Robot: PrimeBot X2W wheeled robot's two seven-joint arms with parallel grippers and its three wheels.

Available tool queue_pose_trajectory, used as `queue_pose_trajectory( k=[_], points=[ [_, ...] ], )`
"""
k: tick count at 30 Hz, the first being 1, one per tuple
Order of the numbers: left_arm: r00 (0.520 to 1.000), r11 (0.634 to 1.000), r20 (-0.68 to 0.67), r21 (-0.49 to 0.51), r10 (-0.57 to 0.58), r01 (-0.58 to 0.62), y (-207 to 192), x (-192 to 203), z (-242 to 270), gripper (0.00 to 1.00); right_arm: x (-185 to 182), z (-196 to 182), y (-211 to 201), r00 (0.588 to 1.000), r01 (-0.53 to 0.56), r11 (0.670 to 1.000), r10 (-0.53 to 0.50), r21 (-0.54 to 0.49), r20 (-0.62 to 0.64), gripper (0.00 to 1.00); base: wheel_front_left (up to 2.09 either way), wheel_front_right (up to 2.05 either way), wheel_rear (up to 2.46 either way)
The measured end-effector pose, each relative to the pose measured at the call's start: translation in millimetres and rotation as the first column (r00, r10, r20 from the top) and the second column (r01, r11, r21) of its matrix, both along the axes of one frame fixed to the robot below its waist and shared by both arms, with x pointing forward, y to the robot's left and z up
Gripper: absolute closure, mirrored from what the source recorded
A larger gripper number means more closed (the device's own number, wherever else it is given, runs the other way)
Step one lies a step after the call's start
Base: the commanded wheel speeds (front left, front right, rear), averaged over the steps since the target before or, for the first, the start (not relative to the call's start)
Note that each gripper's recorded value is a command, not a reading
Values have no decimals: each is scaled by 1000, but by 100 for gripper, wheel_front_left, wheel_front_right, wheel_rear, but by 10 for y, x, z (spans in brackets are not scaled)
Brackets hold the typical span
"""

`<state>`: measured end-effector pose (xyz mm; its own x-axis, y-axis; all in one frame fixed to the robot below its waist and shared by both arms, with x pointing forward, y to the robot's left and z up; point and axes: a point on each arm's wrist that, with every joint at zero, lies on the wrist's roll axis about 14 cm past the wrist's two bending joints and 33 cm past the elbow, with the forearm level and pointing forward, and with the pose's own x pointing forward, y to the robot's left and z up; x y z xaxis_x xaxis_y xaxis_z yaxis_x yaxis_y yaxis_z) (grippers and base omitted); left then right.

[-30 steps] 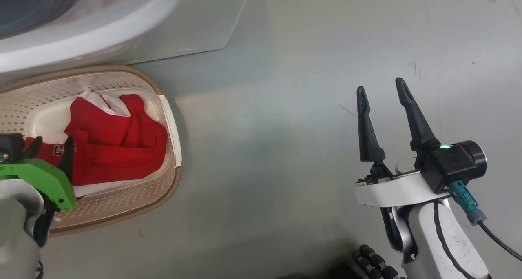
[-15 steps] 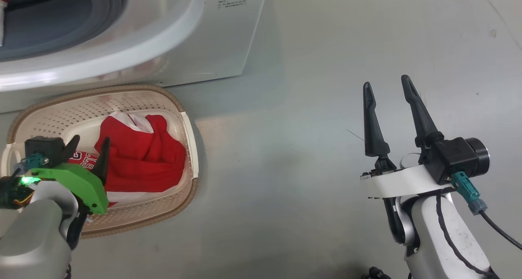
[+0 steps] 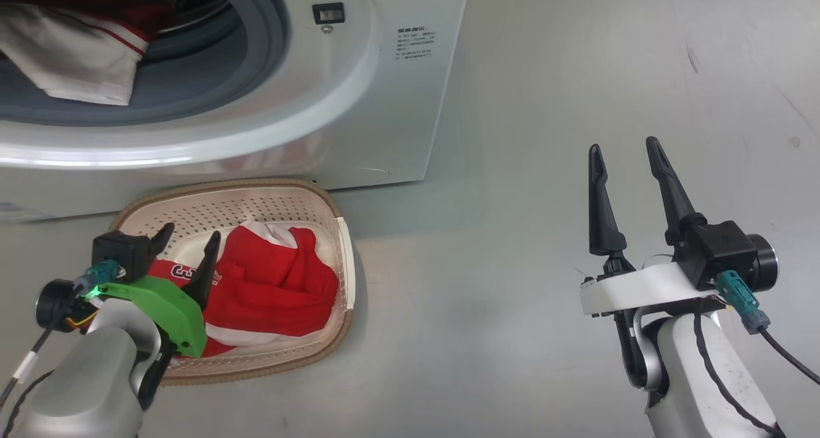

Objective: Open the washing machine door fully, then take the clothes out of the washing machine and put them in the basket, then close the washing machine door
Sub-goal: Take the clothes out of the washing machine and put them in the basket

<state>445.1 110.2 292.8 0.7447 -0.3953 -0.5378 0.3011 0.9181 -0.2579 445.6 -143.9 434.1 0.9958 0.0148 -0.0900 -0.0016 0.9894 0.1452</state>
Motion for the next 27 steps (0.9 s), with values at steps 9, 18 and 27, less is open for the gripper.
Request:
queue_pose_trajectory(
  k=[9,18,27],
  points=[
    [977,988,175,-107,125,-107,142,104,756,0,-172,192,108,999,-36,999,35,35,32,0,0,0,0],
    [919,959,289,-169,268,-227,542,-126,1271,0,-444,347,156,997,-60,996,57,59,56,0,0,0,0],
    [841,940,424,-202,336,-273,777,-345,1771,0,-664,511,189,992,-83,994,76,72,97,0,0,0,0]
  ],
)
